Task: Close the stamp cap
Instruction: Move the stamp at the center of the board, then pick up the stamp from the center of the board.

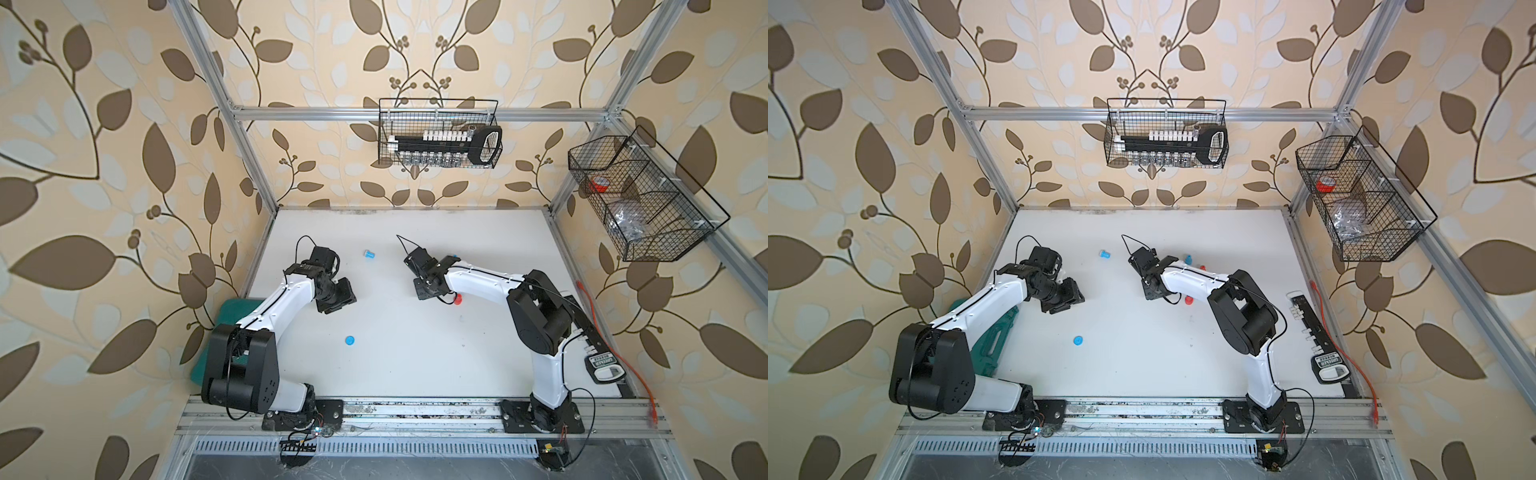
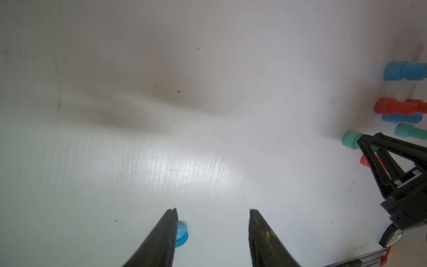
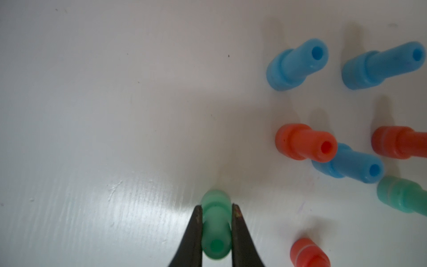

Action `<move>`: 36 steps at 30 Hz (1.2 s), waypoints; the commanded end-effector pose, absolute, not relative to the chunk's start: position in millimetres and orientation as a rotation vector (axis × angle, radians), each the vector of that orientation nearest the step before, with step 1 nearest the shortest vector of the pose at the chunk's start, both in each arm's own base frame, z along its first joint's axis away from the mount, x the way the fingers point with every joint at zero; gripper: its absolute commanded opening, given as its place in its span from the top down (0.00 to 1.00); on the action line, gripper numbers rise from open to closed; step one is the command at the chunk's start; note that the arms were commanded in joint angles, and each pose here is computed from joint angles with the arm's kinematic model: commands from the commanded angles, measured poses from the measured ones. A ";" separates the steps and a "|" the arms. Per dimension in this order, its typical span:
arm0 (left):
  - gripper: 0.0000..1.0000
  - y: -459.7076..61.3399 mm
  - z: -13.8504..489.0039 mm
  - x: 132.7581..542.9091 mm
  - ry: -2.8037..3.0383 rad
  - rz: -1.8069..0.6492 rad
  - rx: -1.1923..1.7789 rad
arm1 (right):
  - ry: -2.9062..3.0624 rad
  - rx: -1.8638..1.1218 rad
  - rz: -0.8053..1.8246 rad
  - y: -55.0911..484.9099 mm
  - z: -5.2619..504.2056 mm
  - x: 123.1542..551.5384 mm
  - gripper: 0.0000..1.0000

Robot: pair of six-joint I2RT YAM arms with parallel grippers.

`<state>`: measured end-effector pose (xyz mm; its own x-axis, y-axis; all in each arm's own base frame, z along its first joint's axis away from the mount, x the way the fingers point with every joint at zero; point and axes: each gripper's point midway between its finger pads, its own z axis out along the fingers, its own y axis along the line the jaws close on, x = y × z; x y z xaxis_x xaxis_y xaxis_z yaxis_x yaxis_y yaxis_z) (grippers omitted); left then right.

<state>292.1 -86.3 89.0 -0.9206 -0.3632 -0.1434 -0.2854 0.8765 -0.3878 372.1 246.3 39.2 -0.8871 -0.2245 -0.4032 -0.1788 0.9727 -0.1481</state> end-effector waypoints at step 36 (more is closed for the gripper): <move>0.35 -99.5 86.0 506.1 2.804 -0.521 -0.309 | 2.611 -0.142 0.093 181.3 193.2 375.5 0.42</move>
<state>501.7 -101.2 85.1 -0.9274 -0.2980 -0.2263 -0.1878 0.8938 -0.4073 385.4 186.6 206.1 -0.8311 -0.0728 -0.5513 -0.1046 0.9942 0.0263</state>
